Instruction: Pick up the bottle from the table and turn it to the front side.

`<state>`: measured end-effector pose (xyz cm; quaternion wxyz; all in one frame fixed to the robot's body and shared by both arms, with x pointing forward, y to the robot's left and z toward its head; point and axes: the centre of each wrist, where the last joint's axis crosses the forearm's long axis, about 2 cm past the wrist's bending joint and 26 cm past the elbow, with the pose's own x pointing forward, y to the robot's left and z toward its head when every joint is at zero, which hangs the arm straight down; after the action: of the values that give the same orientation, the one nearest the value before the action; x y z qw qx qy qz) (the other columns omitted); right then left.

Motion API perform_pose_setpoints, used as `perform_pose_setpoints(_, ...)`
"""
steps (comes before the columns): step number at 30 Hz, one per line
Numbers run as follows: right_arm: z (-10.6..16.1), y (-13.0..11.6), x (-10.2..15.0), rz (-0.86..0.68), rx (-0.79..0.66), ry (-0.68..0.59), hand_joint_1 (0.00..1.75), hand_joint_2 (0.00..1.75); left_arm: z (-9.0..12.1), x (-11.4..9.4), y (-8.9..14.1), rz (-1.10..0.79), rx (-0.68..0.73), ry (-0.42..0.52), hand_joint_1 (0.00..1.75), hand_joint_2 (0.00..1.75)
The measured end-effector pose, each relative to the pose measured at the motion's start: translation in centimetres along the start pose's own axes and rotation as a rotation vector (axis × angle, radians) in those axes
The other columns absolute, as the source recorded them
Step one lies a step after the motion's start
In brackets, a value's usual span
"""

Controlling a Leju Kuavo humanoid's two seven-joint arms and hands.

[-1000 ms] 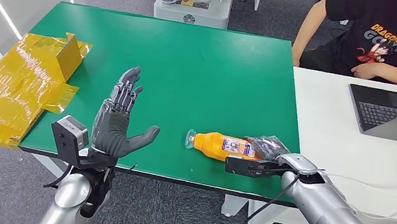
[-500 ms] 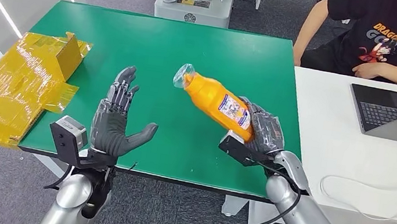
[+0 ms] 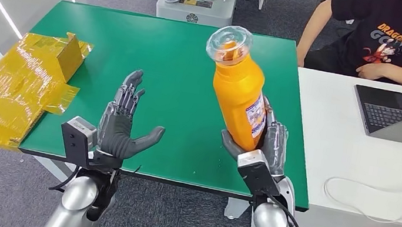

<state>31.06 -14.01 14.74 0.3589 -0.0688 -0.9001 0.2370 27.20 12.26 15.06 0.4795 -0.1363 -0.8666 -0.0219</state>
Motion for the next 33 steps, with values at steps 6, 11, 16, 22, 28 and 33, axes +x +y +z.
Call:
perform_pose_setpoints(6,0.7,1.2,2.0,-0.095,-0.046,0.003,1.75,1.75,-0.7,-0.1,0.1,-0.037,-0.038,0.016,0.00,1.75)
perform_pose_setpoints(11,0.8,1.8,2.8,-0.154,-0.044,0.016,1.75,1.75,-1.7,-0.1,0.2,-0.047,-0.107,0.040,0.00,1.75)
perform_pose_setpoints(16,1.0,2.1,2.9,-0.181,-0.016,0.031,1.75,1.75,-2.9,-0.2,0.4,-0.037,-0.184,0.056,0.00,1.75)
perform_pose_setpoints(22,1.4,2.3,2.8,-0.187,0.026,0.043,1.75,1.75,-3.4,-0.5,0.7,-0.022,-0.276,0.082,0.00,1.75)
perform_pose_setpoints(28,2.2,2.0,2.4,-0.159,0.047,0.073,1.75,1.75,-2.9,-0.7,1.1,0.033,-0.340,0.124,0.00,1.75)
perform_pose_setpoints(33,2.8,1.5,1.9,-0.126,0.053,0.090,1.75,1.75,-2.5,-0.5,1.7,0.048,-0.353,0.130,0.00,1.75)
